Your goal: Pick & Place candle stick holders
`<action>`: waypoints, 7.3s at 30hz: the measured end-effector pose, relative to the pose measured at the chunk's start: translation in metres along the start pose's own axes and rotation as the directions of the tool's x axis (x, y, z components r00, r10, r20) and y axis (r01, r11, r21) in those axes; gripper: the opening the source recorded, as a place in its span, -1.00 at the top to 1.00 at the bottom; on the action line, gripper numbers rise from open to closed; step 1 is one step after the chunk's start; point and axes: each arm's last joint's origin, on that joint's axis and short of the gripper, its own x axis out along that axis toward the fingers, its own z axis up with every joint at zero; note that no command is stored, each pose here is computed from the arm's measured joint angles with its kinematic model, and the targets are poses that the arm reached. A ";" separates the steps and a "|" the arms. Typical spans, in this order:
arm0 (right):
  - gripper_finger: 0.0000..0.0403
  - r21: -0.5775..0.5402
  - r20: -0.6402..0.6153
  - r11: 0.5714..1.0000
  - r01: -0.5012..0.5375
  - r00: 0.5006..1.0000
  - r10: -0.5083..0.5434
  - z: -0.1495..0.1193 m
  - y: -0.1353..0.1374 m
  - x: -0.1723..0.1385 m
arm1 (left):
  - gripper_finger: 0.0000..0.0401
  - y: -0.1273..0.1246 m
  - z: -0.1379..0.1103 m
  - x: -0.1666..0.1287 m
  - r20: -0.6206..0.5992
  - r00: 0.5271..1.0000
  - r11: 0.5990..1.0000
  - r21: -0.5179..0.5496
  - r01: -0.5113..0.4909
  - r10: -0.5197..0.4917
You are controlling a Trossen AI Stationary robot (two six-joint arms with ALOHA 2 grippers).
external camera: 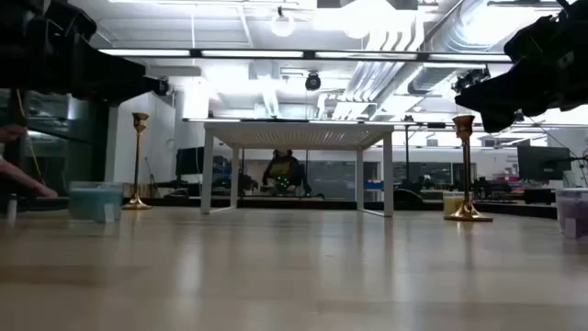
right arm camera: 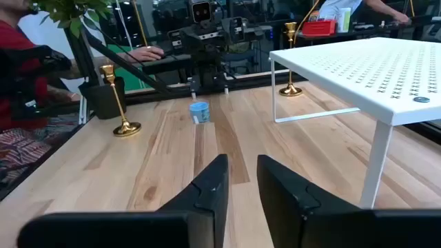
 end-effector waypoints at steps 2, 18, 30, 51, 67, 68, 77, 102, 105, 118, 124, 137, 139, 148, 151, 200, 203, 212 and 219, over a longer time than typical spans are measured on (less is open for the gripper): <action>0.64 0.000 0.000 1.000 0.000 1.000 0.000 0.000 0.000 0.000 | -0.44 0.000 0.000 0.000 0.000 1.000 1.000 0.000 0.000 0.000; 0.64 0.000 0.000 1.000 0.000 1.000 0.000 0.000 0.000 0.000 | -0.44 0.000 0.000 0.000 0.000 1.000 1.000 0.000 0.000 0.000; 0.64 0.000 0.000 1.000 0.000 1.000 0.000 0.000 0.000 0.000 | -0.44 0.000 0.000 0.000 0.000 1.000 1.000 0.000 0.000 0.000; 0.64 0.000 0.000 1.000 0.000 1.000 0.000 0.000 0.000 0.000 | -0.44 0.000 0.000 0.000 0.000 1.000 1.000 0.000 0.000 0.000; 0.64 0.000 0.000 1.000 0.000 1.000 0.000 0.000 0.000 0.000 | -0.44 0.000 0.000 0.000 0.000 1.000 1.000 0.000 0.000 0.000; 0.64 0.000 0.000 1.000 0.000 1.000 0.000 0.000 0.000 0.000 | -0.44 0.000 0.000 0.000 0.000 1.000 1.000 0.000 0.000 0.000; 0.64 0.034 0.024 0.999 0.000 1.000 -0.001 0.002 0.000 0.000 | -0.44 0.000 0.000 0.000 0.000 1.000 1.000 0.000 0.000 0.000; 0.64 0.256 0.176 0.882 -0.395 0.916 0.359 0.054 0.016 -0.014 | -0.44 0.000 0.000 0.000 0.000 1.000 1.000 0.000 0.000 0.000; 0.64 0.240 0.188 0.912 -0.334 0.937 0.293 0.075 0.017 -0.020 | -0.44 0.000 0.000 0.000 -0.001 1.000 1.000 0.000 0.000 0.000; 0.64 0.116 -0.245 0.951 0.287 0.936 -0.252 0.174 0.014 -0.040 | -0.44 0.000 0.000 0.000 0.000 1.000 1.000 0.000 0.000 0.000; 0.64 -0.063 -0.345 0.879 0.473 0.816 -0.464 0.212 0.014 -0.032 | -0.44 0.000 0.000 0.000 0.000 1.000 1.000 0.000 0.000 0.000; 0.64 -0.352 -0.397 0.699 0.622 0.577 -0.714 0.274 -0.021 0.024 | -0.44 0.000 0.000 0.000 0.000 1.000 1.000 0.000 0.000 0.000; 0.64 -0.386 -0.411 0.659 0.645 0.520 -0.749 0.281 -0.035 0.032 | -0.44 0.000 0.000 0.000 0.000 1.000 1.000 0.000 0.000 0.000; 0.64 -0.478 -0.544 0.520 0.708 0.226 -0.808 0.287 -0.130 0.060 | -0.44 0.000 0.000 0.000 0.000 1.000 1.000 0.000 0.000 0.000; 0.64 -0.440 -0.619 0.552 0.708 0.206 -0.758 0.279 -0.167 0.066 | -0.44 0.000 0.000 0.000 0.000 1.000 1.000 0.000 0.000 0.000; -0.06 -0.239 -0.970 0.952 0.192 -0.013 -0.241 0.075 -0.217 0.073 | -0.44 0.000 0.000 0.000 0.000 1.000 1.000 0.000 0.000 0.000; -0.04 -0.243 -0.969 0.950 0.195 -0.004 -0.247 0.068 -0.217 0.073 | -0.44 0.000 0.000 0.000 -0.001 1.000 1.000 0.000 0.000 0.000; 0.05 -0.226 -0.969 0.948 0.225 0.048 -0.243 0.056 -0.216 0.074 | -0.44 0.000 0.000 0.000 0.000 1.000 1.000 0.000 0.000 0.000; 0.12 -0.245 -0.961 0.942 0.231 0.069 -0.267 0.055 -0.219 0.076 | -0.44 0.000 0.000 0.000 0.000 1.000 1.000 0.000 0.000 0.000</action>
